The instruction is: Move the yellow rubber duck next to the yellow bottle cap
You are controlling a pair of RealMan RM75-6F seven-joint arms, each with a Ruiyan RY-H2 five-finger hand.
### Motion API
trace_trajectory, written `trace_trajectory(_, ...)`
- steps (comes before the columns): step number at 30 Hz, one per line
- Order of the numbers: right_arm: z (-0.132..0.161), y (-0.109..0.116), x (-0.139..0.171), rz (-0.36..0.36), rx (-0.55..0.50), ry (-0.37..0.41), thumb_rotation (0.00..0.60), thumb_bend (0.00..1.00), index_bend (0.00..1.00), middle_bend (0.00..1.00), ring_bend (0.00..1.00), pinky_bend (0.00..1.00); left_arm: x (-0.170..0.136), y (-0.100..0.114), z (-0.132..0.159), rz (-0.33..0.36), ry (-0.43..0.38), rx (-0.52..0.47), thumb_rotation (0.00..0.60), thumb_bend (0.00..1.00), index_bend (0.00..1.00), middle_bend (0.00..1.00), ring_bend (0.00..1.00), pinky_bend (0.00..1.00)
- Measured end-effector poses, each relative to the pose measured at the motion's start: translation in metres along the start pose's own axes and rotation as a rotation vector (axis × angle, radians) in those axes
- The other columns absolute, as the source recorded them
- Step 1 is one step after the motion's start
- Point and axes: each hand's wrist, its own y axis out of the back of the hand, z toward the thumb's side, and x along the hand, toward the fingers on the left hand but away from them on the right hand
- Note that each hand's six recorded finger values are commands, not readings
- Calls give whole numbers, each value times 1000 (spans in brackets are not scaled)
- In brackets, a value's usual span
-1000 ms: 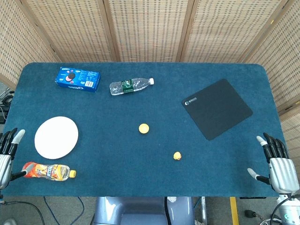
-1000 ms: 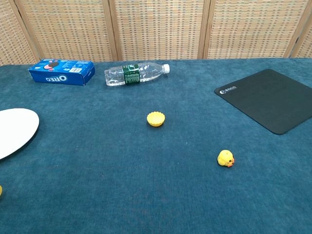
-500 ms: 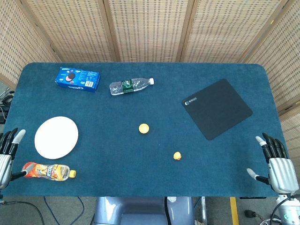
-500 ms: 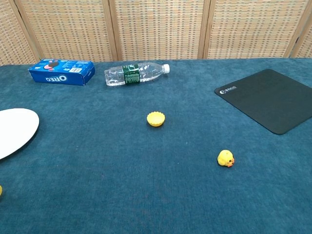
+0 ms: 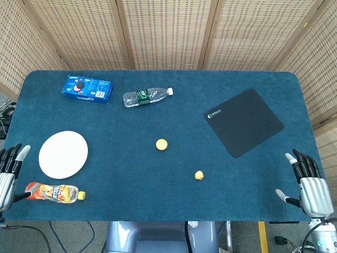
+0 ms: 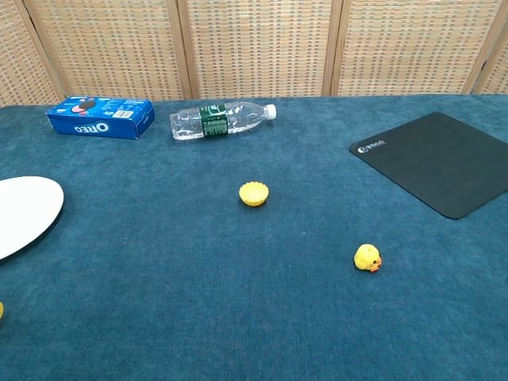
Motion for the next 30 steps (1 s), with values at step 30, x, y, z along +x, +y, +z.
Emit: trace_trajectory(30, 96, -21, -33, 141, -7, 211, 600, 15, 305, 0, 0, 0, 2, 1, -2, 4, 10, -6, 600, 157, 0, 0, 0, 0)
